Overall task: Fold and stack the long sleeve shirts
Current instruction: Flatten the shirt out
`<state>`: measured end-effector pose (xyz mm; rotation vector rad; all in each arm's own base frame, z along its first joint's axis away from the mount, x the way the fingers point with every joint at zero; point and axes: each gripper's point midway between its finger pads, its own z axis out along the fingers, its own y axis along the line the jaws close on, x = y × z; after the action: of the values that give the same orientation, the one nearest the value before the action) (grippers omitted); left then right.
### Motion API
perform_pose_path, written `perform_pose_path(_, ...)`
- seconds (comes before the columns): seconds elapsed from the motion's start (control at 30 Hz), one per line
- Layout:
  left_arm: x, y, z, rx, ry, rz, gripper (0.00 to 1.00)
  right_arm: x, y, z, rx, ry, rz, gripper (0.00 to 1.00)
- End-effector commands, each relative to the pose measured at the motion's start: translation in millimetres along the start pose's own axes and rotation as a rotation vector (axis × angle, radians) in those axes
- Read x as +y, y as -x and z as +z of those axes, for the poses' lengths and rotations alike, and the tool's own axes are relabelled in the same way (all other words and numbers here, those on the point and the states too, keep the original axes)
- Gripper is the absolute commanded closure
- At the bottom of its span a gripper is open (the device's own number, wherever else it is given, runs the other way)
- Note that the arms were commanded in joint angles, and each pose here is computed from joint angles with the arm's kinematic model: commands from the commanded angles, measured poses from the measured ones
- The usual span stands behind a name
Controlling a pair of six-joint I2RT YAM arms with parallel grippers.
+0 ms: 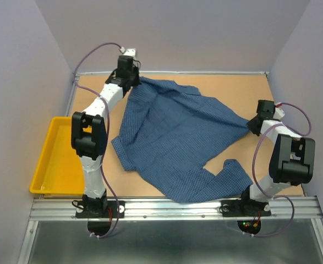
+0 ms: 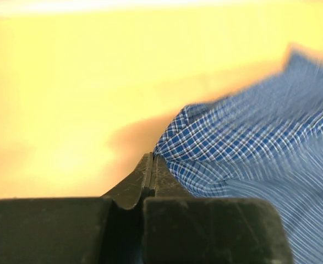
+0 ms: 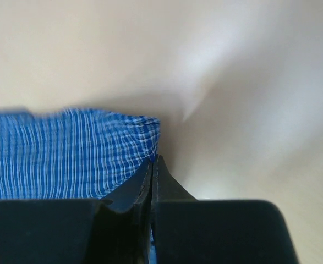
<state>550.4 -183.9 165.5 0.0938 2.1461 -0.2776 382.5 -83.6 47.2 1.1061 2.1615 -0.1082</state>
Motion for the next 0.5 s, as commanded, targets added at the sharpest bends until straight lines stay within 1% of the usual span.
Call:
perform_pose_path(0.0, 64.3, 114.6, -60.0, -0.298, 0.214, -0.095, 1.00, -35.6, 26.7, -13.6, -0.070, -0.075, 0.149, 1.00)
perform_pose_path(0.07, 74.6, 116.4, -55.1, -0.303, 0.245, -0.093, 1.00, -41.3, 27.8, -18.1, -0.075, -0.081, 0.167, 0.99)
perform_pose_path(0.13, 82.4, 100.8, -36.0, -0.261, 0.270, -0.093, 0.98, -39.1, 22.7, -20.2, -0.051, -0.066, 0.174, 0.99)
perform_pose_path(0.17, 86.1, 97.5, -31.5, -0.251, 0.284, -0.114, 0.90, -37.8, 19.1, -20.2, -0.034, -0.058, 0.175, 0.97)
perform_pose_path(0.2, 91.3, 85.2, -18.7, -0.218, 0.291, -0.123, 0.81, -35.1, 16.3, -21.7, -0.020, -0.042, 0.174, 0.93)
perform_pose_path(0.23, 92.7, 80.9, -13.8, -0.204, 0.290, -0.133, 0.66, -30.6, 12.6, -23.9, 0.004, -0.017, 0.169, 0.85)
perform_pose_path(0.27, 91.5, 79.6, -12.4, -0.186, 0.284, -0.147, 0.30, -28.2, 12.1, -25.8, 0.009, -0.003, 0.164, 0.70)
perform_pose_path(0.3, 89.5, 78.0, -11.4, -0.179, 0.275, -0.164, 0.18, -18.6, 16.9, -32.5, -0.003, 0.032, 0.141, 0.61)
perform_pose_path(0.33, 87.1, 75.1, -12.3, -0.170, 0.262, -0.172, 0.09, -12.5, 20.2, -36.5, -0.014, 0.049, 0.118, 0.46)
perform_pose_path(0.37, 79.2, 82.2, -22.7, -0.184, 0.228, -0.196, 0.01, 1.2, 20.9, -42.8, -0.025, 0.084, 0.061, 0.39)
perform_pose_path(0.4, 75.6, 84.9, -29.9, -0.191, 0.213, -0.214, 0.01, 10.8, 23.7, -48.4, -0.035, 0.109, 0.031, 0.35)
perform_pose_path(0.43, 70.1, 85.2, -36.8, -0.192, 0.198, -0.227, 0.01, 27.3, 35.2, -57.6, -0.064, 0.146, 0.007, 0.32)
perform_pose_path(0.47, 60.5, 85.5, -53.7, -0.195, 0.169, -0.235, 0.01, 45.9, 31.6, -67.0, -0.071, 0.188, -0.061, 0.31)
